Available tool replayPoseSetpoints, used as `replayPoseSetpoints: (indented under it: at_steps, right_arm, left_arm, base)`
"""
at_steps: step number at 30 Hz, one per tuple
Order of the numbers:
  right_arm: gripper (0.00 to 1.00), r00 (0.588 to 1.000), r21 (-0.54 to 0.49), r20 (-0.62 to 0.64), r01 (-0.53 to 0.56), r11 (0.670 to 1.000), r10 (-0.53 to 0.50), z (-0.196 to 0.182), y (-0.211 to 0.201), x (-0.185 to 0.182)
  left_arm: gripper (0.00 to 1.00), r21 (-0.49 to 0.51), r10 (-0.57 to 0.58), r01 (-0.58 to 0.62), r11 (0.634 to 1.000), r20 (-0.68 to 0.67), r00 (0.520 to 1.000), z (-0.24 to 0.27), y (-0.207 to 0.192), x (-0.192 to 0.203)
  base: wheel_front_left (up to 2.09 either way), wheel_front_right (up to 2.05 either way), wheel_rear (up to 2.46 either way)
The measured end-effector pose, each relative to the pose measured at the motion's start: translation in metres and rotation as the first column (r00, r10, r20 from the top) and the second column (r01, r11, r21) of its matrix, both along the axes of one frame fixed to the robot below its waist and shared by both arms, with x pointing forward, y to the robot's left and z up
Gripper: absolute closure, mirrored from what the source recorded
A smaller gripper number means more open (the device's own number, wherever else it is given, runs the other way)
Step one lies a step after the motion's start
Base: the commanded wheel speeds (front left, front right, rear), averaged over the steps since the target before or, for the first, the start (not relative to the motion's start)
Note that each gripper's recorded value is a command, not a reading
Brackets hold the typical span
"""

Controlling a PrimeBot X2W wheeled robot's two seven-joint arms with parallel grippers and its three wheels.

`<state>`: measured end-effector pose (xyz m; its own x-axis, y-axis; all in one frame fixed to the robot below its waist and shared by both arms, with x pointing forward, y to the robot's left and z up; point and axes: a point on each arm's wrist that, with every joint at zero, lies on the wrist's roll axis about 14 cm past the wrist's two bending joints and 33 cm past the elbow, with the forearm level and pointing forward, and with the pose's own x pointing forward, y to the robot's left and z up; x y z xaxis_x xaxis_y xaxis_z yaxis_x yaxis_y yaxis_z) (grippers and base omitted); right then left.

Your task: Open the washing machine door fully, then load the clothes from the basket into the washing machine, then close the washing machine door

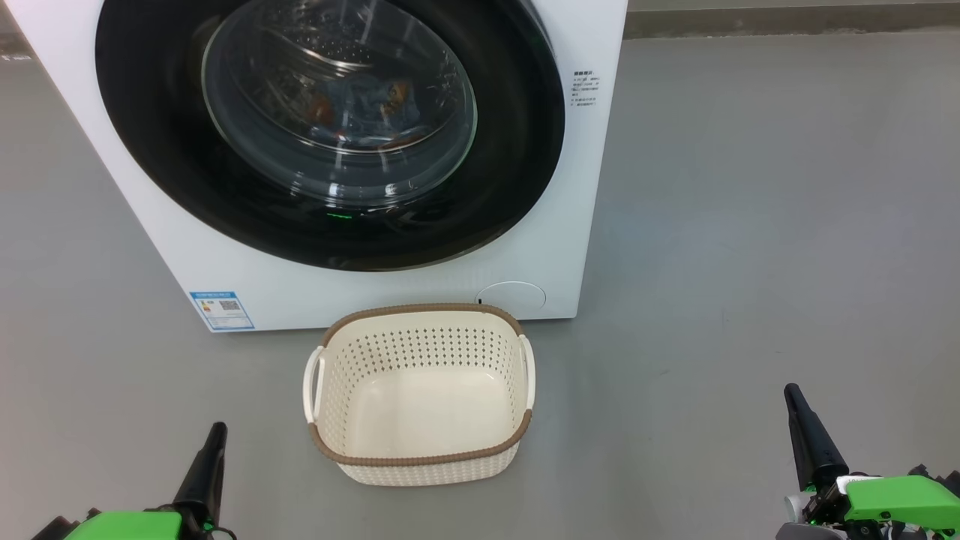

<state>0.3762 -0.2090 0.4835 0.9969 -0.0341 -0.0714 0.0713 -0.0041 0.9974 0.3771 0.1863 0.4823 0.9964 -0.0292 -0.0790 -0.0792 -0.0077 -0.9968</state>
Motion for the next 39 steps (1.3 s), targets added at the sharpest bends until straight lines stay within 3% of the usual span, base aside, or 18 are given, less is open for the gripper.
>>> replayPoseSetpoints:
  at_steps: [39]
  right_arm:
    - [1.00,1.000,0.000,0.000,0.000,1.000,0.000,0.0000,0.0000,0.0000]
  left_arm:
    - [1.00,-0.002,0.001,-0.001,1.000,0.000,1.000,0.0000,0.0002,0.0000]
  base:
    - [0.00,0.00,0.00]
